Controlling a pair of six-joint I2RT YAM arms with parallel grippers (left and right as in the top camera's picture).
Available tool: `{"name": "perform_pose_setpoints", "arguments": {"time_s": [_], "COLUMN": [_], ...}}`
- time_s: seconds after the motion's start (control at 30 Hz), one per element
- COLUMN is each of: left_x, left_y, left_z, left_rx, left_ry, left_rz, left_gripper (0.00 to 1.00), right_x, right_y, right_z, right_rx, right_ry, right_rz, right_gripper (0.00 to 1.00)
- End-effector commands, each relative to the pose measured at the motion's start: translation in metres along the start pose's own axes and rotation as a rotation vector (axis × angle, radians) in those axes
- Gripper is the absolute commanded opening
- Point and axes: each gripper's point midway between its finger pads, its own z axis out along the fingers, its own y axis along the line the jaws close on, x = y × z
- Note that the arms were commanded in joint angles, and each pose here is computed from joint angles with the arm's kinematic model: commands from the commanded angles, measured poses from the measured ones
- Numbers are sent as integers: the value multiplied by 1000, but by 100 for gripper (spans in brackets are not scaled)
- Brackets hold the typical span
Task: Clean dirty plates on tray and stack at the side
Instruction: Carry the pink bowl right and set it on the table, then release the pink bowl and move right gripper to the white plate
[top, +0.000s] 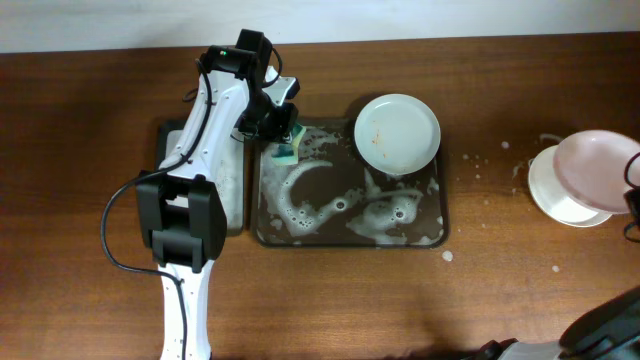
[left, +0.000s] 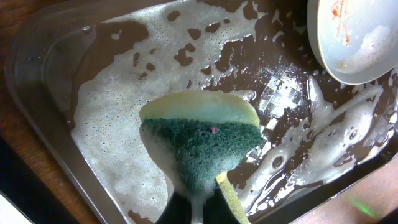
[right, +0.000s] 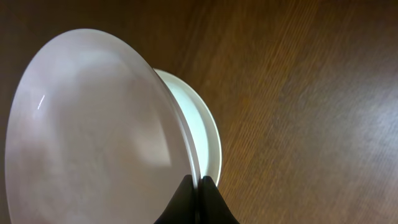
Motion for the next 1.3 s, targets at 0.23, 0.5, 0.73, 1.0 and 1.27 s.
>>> {"name": "perform_pose_setpoints", "arguments": {"time_s": [0.23, 0.5, 0.73, 1.0, 1.27], "left_x": [0, 0, 0, -1, 0], "left_y": [-2, -2, -2, -2, -2], "left_z": [-1, -1, -1, -1, -1], "left_rx": [-2, -2, -2, -3, -2], "left_ry": [-1, -2, -1, -5, -5], "left_rz": [-6, -6, -6, -4, -5], "left_gripper": [0, 0, 0, 0, 0], "right_x": [16, 26, 17, 81, 200], "right_y": [-8, 12, 65, 181, 247], "right_z": [50, 50, 6, -45, -36], "right_rx": [45, 0, -117, -309, -326], "right_ry": [89, 114, 59, 109, 230], "right_rz": [-4, -37, -192, -474, -702], "right_gripper": [4, 52, 60, 60, 58]}}
